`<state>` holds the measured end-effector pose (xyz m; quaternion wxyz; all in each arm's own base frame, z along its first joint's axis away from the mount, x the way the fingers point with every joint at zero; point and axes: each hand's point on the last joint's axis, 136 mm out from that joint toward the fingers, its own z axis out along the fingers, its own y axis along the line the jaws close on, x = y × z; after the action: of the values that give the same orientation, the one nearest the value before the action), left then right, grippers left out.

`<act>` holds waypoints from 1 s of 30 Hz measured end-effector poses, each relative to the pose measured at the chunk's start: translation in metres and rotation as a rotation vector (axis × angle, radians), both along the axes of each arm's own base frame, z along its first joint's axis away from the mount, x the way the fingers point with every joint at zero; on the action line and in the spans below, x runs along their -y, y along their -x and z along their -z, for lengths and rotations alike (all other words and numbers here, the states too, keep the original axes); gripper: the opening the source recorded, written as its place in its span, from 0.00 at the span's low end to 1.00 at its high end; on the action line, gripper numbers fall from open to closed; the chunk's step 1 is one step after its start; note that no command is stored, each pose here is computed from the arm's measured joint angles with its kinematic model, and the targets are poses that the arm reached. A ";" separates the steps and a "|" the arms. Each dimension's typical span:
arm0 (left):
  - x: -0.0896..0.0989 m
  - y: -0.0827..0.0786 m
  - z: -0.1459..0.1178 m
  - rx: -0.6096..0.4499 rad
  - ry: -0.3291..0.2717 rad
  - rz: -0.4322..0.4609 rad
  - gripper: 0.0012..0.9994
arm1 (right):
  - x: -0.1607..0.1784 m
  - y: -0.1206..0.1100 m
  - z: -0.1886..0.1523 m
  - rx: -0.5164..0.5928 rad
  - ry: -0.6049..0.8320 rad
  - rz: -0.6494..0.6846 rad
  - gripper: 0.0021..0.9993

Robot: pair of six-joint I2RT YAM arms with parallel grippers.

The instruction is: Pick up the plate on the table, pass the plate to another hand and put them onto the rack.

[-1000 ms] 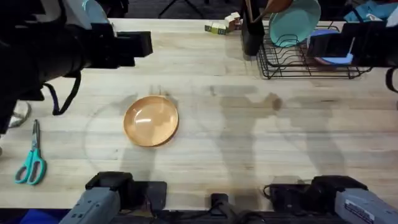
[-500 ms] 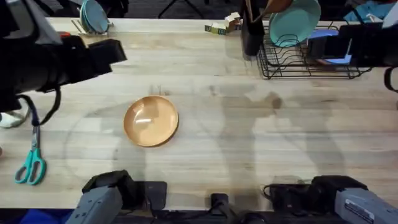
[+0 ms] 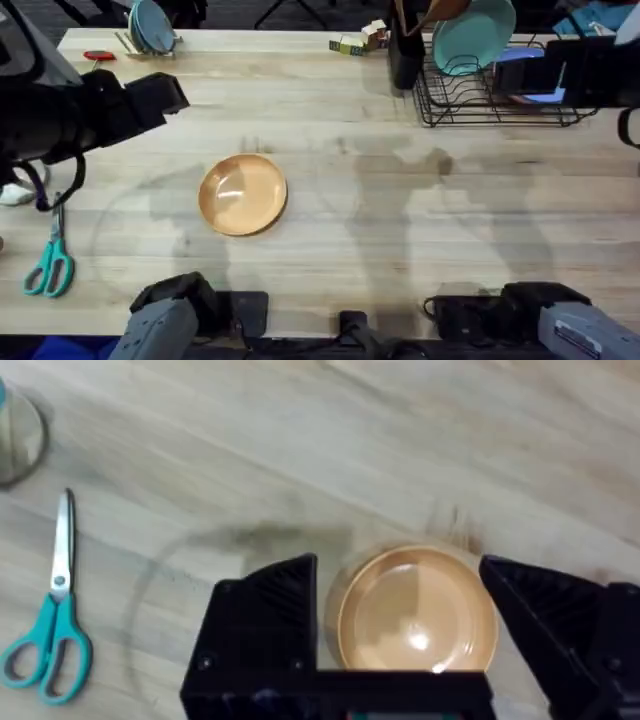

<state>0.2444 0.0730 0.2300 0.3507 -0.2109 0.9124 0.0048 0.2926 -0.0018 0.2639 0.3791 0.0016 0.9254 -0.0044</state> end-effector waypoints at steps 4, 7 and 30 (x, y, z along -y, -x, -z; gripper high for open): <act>0.003 0.007 0.018 -0.096 0.034 0.001 0.99 | 0.000 0.000 0.000 0.000 0.000 0.000 1.00; 0.005 0.013 0.036 -0.191 0.066 0.001 0.99 | 0.000 0.000 0.000 0.000 0.000 0.000 1.00; 0.008 -0.003 0.112 -0.504 0.181 0.007 0.99 | 0.000 -0.009 0.017 -0.062 0.000 0.000 1.00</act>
<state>0.2473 0.0653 0.1178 0.0923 -0.2304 0.9684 -0.0257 0.3015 -0.0018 0.2469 0.3504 0.0014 0.9366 -0.0044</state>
